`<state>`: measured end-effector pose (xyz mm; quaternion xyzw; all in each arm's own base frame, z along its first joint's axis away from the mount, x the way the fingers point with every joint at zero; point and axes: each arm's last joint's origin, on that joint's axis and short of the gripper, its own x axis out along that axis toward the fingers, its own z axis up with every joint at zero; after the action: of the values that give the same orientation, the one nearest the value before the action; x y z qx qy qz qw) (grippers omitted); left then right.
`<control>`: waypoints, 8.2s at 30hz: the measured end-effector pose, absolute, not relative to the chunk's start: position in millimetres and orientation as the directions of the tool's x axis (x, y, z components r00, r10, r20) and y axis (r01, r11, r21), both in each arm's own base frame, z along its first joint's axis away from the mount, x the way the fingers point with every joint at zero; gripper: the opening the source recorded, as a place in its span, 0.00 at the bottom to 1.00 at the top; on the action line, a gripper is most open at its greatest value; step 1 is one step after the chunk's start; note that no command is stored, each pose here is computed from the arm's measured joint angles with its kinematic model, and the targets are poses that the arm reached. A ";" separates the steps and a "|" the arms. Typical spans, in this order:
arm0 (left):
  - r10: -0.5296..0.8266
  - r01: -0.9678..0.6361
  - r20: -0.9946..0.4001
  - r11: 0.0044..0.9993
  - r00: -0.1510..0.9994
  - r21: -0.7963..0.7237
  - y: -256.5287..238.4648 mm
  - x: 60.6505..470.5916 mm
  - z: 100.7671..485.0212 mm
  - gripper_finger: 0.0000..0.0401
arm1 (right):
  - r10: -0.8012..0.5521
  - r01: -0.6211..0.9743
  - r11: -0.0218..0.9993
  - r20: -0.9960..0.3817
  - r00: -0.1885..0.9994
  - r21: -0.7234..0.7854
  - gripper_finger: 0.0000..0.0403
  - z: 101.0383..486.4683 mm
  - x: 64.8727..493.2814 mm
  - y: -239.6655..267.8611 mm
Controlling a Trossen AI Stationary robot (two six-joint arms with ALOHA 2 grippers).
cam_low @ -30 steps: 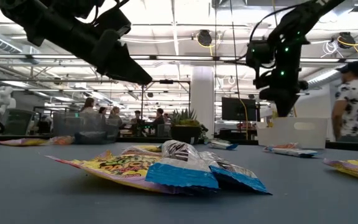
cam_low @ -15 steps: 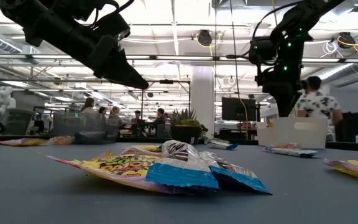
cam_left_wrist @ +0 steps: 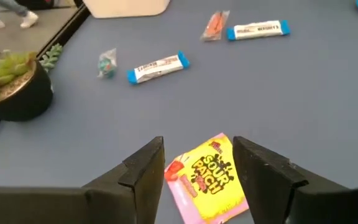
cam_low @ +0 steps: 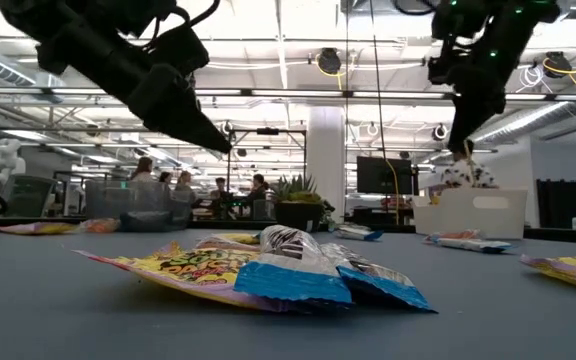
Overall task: Sort candy
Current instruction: Put the top right orange gummy candy into the grey bin, then put the middle bottom white chocolate bar into the transparent black bin
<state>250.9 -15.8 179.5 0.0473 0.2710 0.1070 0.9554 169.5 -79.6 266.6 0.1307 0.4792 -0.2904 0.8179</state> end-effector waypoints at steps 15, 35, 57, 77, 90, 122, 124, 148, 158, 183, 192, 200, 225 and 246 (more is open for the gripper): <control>0.111 -0.101 -0.296 0.994 0.949 0.048 -18.2 245.0 175.4 0.24 | -0.172 0.403 0.912 -0.817 0.550 0.079 0.28 167.5 180.7 -7.3; 0.113 -0.097 -0.298 0.993 0.948 0.069 -18.0 244.9 175.2 0.23 | -0.124 0.384 0.922 -0.911 0.392 0.039 0.12 141.5 198.9 -13.2; 0.096 -0.087 -0.309 0.995 0.946 0.042 -19.1 244.6 174.2 0.23 | 0.312 0.557 0.776 -0.948 0.066 0.295 0.03 253.4 177.7 106.0; -0.085 0.084 -0.317 0.996 0.945 -0.016 -25.4 245.7 175.4 0.23 | 0.260 0.717 0.693 -0.955 -0.142 0.082 0.18 191.3 127.4 132.9; -0.232 0.297 -0.460 0.952 0.857 0.074 -68.0 280.0 168.9 0.21 | 0.115 0.562 0.800 -0.973 0.200 0.210 0.24 259.1 154.5 136.5; -0.370 0.538 -0.629 0.838 0.684 0.093 -139.1 340.7 123.7 0.49 | -0.207 0.107 0.973 -0.561 0.802 -0.207 0.00 270.1 295.7 34.5; -0.351 0.524 -0.629 0.845 0.694 0.106 -139.9 344.0 122.2 0.47 | -0.206 0.108 0.973 -0.546 0.812 -0.205 0.00 270.4 300.1 25.0; -0.339 0.546 -0.637 0.823 0.692 0.156 -142.4 351.0 115.9 0.01 | -0.256 0.156 0.960 -0.506 0.824 -0.232 0.00 274.5 304.1 -0.2; -0.210 0.452 -0.648 0.862 0.732 0.231 -132.7 337.0 159.4 0.00 | -0.261 0.157 0.960 -0.536 0.803 -0.234 0.00 256.6 299.4 -0.6; -0.281 0.438 -0.657 0.895 0.700 0.083 -123.3 346.9 142.4 0.56 | -0.261 0.158 0.960 -0.536 0.803 -0.232 0.00 249.4 297.7 -0.5; -0.291 0.436 -0.638 0.897 0.713 0.078 -115.4 358.4 123.3 0.54 | -0.261 0.156 0.960 -0.533 0.805 -0.234 0.00 249.7 297.9 -0.5; -0.328 0.486 -0.642 0.870 0.693 0.080 -116.9 357.7 121.8 0.30 | -0.261 0.157 0.960 -0.528 0.808 -0.233 0.00 250.1 298.2 -0.5; -0.371 0.480 -0.606 0.877 0.704 0.021 -136.9 369.7 110.5 0.67 | -0.260 0.158 0.960 -0.524 0.811 -0.231 0.00 250.6 298.5 -0.4; -0.281 0.507 -0.702 0.852 0.654 0.131 -138.1 377.6 119.5 0.30 | -0.261 0.159 0.960 -0.524 0.811 -0.232 0.00 250.8 298.4 -0.5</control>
<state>377.6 -138.1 119.5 0.1599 0.3526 -0.2200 0.8954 298.4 -0.5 250.8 -0.0887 0.2868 -0.1106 0.9474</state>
